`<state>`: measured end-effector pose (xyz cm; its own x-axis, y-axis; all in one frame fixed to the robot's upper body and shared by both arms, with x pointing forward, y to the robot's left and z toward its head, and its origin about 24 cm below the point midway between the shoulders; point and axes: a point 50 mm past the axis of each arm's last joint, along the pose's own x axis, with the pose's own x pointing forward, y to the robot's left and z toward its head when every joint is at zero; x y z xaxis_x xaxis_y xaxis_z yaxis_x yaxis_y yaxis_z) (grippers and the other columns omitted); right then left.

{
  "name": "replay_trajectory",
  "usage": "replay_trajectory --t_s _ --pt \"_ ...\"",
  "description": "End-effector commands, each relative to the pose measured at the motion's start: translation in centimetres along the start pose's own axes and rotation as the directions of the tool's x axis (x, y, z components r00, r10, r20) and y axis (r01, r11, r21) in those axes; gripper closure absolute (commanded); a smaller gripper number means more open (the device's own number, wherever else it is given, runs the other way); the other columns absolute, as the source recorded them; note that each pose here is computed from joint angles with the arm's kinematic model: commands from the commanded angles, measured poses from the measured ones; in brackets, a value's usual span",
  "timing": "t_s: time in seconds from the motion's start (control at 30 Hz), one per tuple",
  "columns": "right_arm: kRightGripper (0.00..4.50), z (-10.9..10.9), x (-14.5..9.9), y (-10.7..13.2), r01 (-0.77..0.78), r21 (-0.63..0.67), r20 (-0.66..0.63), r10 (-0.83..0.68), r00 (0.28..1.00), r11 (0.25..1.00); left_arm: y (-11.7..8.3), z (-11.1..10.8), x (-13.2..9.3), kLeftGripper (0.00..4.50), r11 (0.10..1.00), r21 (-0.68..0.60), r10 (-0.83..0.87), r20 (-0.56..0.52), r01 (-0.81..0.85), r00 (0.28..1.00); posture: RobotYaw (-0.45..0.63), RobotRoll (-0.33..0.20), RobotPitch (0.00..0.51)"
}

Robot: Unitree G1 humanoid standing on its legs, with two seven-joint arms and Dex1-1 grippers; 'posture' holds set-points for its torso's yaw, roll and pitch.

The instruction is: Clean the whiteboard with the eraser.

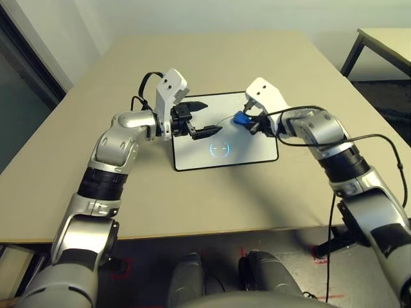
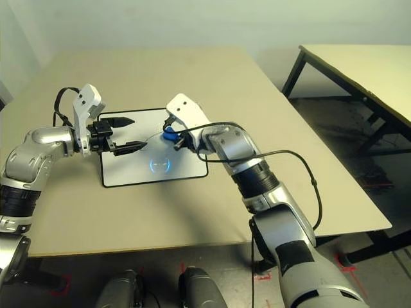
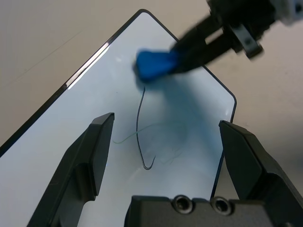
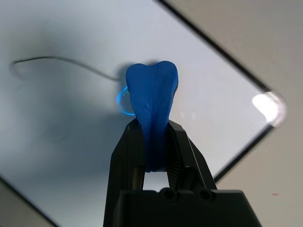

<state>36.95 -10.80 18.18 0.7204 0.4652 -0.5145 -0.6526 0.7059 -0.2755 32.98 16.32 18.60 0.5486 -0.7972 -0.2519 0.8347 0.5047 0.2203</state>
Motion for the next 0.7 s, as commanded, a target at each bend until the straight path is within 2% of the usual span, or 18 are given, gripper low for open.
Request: replay_trajectory --t_s 0.03,0.23,0.33,0.43,0.7 --pt "3.9 -0.3 0.4 0.9 -0.025 -0.001 -0.01 0.025 1.0 1.0 -0.2 -0.2 0.0 0.0 1.0 -0.004 -0.001 -0.01 0.001 1.0 -0.05 0.0 0.014" --pt "3.9 -2.0 0.2 4.7 -0.15 -0.014 -0.058 0.148 0.987 0.989 -0.1 -0.2 0.0 0.0 1.0 -0.005 -0.002 -0.01 0.002 1.0 -0.06 0.0 0.017" --pt "3.9 -2.5 0.1 5.6 -0.178 -0.018 -0.073 0.176 0.982 0.984 -0.1 -0.1 0.1 0.0 1.0 -0.005 -0.004 -0.01 0.004 1.0 -0.06 0.0 0.02" --pt "3.9 -2.6 0.3 5.4 -0.167 -0.019 -0.076 0.166 0.983 0.986 -0.1 -0.1 0.2 0.0 1.0 -0.006 -0.005 -0.009 0.005 1.0 -0.06 0.0 0.023" --pt "3.9 -0.3 1.3 0.9 -0.003 -0.029 -0.016 0.003 1.0 1.0 -0.1 -0.2 0.0 0.0 1.0 -0.008 0.003 -0.008 -0.003 1.0 -0.05 0.0 0.024"
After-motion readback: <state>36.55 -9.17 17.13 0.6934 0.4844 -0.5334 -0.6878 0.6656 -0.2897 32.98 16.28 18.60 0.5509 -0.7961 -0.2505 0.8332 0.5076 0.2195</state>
